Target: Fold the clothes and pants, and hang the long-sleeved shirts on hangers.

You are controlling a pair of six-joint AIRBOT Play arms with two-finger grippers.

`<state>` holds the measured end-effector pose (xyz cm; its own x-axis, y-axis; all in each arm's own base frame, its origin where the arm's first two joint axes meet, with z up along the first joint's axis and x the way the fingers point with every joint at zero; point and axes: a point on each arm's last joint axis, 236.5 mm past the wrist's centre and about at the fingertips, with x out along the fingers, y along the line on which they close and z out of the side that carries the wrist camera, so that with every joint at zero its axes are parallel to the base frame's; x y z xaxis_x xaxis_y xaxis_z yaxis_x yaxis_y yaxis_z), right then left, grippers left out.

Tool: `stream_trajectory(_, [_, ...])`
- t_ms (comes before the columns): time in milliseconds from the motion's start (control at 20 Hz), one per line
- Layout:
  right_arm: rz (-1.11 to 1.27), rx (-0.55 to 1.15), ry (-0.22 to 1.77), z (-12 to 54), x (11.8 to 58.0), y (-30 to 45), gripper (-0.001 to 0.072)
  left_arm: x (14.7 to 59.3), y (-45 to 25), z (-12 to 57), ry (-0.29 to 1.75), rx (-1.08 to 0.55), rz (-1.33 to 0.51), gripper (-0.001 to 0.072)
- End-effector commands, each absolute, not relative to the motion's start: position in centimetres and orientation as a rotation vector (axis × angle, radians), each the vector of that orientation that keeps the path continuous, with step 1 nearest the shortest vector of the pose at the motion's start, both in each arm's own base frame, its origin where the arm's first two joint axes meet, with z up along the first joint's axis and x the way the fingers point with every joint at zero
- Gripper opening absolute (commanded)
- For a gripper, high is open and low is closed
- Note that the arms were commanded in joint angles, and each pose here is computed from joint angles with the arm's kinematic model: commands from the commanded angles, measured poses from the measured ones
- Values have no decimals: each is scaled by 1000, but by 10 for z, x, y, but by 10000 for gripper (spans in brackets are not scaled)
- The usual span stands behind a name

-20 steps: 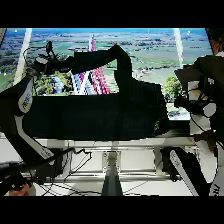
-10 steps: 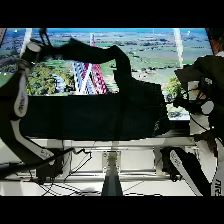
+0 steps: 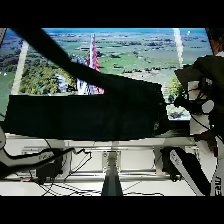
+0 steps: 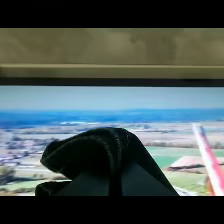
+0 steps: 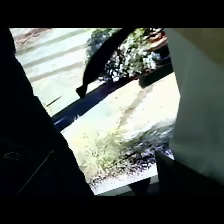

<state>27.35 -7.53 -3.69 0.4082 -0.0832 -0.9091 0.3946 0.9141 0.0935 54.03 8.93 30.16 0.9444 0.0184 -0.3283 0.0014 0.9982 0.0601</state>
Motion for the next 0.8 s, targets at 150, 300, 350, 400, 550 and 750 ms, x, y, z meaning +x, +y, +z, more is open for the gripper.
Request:
stream_trajectory(150, [-252,414,1189,-50,266,-57,694,482,176,242,628,85,219,33])
stream_trajectory(300, [-105,495,1251,-65,271,-22,694,465,197,176,818,53,242,33])
stream_trajectory(350, [-33,529,1254,-67,277,-7,693,455,208,151,906,64,264,33])
stream_trajectory(400, [27,555,1250,-70,282,4,694,442,220,127,1000,78,290,33])
stream_trajectory(550, [66,566,1260,-80,293,8,694,405,250,72,1218,71,346,33])
stream_trajectory(750, [45,541,1197,-69,331,-9,695,381,291,35,1311,19,413,33])
